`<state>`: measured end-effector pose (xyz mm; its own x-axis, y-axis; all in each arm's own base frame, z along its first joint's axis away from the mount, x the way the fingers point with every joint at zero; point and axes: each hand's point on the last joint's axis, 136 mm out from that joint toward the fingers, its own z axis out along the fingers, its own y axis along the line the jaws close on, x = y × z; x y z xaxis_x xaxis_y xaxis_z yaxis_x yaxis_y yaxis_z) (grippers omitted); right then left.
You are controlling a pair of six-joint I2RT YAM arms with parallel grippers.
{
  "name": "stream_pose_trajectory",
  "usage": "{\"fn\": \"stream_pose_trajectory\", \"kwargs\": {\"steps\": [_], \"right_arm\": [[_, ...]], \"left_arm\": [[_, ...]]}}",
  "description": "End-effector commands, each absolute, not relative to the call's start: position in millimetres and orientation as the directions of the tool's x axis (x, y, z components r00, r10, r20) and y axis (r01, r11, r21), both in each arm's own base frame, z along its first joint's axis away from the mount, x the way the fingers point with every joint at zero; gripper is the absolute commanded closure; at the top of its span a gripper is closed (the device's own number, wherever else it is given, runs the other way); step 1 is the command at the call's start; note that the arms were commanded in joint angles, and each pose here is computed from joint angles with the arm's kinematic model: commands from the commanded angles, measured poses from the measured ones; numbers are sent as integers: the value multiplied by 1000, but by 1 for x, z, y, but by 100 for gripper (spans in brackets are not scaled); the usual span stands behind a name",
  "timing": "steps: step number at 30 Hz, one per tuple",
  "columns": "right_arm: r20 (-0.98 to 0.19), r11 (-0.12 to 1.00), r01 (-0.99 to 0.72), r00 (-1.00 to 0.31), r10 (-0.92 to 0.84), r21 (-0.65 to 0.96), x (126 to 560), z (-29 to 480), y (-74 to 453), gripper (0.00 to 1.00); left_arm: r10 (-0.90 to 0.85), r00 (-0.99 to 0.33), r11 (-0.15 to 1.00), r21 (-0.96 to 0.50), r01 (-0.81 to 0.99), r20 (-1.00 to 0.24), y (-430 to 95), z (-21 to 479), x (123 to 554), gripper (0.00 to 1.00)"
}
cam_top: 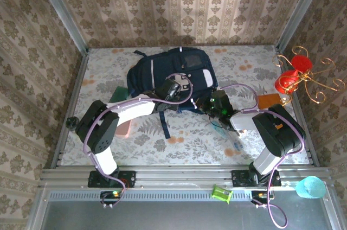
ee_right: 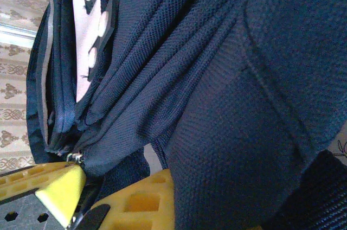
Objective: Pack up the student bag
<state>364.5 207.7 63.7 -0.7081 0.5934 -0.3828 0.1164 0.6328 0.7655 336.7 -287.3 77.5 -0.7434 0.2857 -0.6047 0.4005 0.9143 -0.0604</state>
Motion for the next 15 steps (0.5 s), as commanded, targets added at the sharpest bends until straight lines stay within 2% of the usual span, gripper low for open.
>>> {"fn": "stream_pose_trajectory", "kwargs": {"steps": [1,15], "right_arm": [[-406,645,102,-699,589,758,363,62,206,93],[-464,692,143,-646,607,707,367,68,173,97]], "left_arm": [[243,-753,928,-79,364,-612,-274,81,340,100],[197,-764,925,-142,353,-614,-237,80,340,100]]}}
